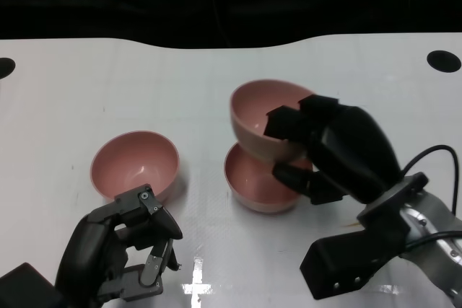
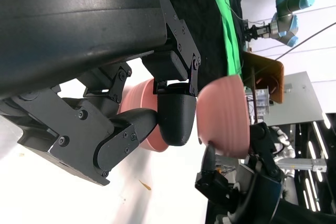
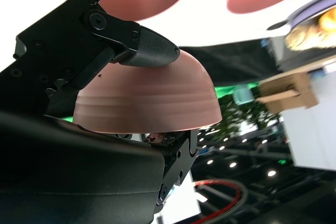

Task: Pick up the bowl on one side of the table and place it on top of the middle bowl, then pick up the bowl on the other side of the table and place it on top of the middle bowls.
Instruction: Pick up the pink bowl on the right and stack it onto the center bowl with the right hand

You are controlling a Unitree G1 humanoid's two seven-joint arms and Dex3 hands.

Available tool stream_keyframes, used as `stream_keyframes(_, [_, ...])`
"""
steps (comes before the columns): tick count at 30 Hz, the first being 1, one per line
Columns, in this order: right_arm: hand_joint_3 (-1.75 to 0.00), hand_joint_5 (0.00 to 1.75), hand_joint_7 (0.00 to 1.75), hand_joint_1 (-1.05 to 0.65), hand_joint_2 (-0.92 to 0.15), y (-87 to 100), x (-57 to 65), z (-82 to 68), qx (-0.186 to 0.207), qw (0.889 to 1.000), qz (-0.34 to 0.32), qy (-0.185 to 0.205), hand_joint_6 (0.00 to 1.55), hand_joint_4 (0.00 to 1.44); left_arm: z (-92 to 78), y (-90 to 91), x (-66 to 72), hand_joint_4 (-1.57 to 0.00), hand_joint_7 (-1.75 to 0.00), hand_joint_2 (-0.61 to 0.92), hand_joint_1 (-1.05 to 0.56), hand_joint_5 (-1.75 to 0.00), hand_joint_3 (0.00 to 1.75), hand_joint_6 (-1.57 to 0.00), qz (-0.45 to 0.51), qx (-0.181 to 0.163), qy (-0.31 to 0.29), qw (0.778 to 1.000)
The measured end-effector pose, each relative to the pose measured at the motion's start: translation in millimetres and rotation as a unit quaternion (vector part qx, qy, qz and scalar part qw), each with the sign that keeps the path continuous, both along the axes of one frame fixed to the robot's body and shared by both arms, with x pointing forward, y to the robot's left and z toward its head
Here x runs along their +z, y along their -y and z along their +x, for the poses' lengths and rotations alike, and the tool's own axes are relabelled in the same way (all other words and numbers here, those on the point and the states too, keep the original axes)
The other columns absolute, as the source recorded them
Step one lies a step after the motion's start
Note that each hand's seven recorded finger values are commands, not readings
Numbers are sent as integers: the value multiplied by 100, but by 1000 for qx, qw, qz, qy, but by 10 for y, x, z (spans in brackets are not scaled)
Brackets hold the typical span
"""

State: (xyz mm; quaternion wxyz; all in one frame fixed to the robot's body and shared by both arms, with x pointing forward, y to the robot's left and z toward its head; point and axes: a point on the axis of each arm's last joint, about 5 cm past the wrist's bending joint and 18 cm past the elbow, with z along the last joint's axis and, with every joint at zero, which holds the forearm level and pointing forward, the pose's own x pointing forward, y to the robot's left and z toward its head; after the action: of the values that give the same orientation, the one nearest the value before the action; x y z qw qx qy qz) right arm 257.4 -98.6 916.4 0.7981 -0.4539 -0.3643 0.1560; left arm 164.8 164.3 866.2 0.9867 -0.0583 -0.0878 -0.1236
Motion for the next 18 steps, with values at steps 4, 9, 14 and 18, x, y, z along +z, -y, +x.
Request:
stream_keyframes(4, [-130,175,163,-10,-29,-42,-93,-2,9,1000,-7,-18,80,98,-5,3,-1,-82,-135,46,-18,-163,119,-81,-1,0,0,1000])
stream_keyframes(9, [-127,175,166,-8,-28,-60,-203,-1,15,999,-29,-34,79,98,-17,19,-5,-82,-136,47,-17,-162,119,-81,-2,-2,-1,1000])
stream_keyframes(14, [-125,175,162,-7,-27,-69,-274,11,19,998,-45,-38,81,99,-32,31,-12,-83,-137,46,-17,-161,120,-80,-3,-3,-4,1000])
stream_keyframes(18, [-116,157,133,-10,-34,-57,-322,20,17,997,-60,-45,85,95,-37,49,8,-84,-138,45,-18,-161,121,-80,-4,-4,2,1000])
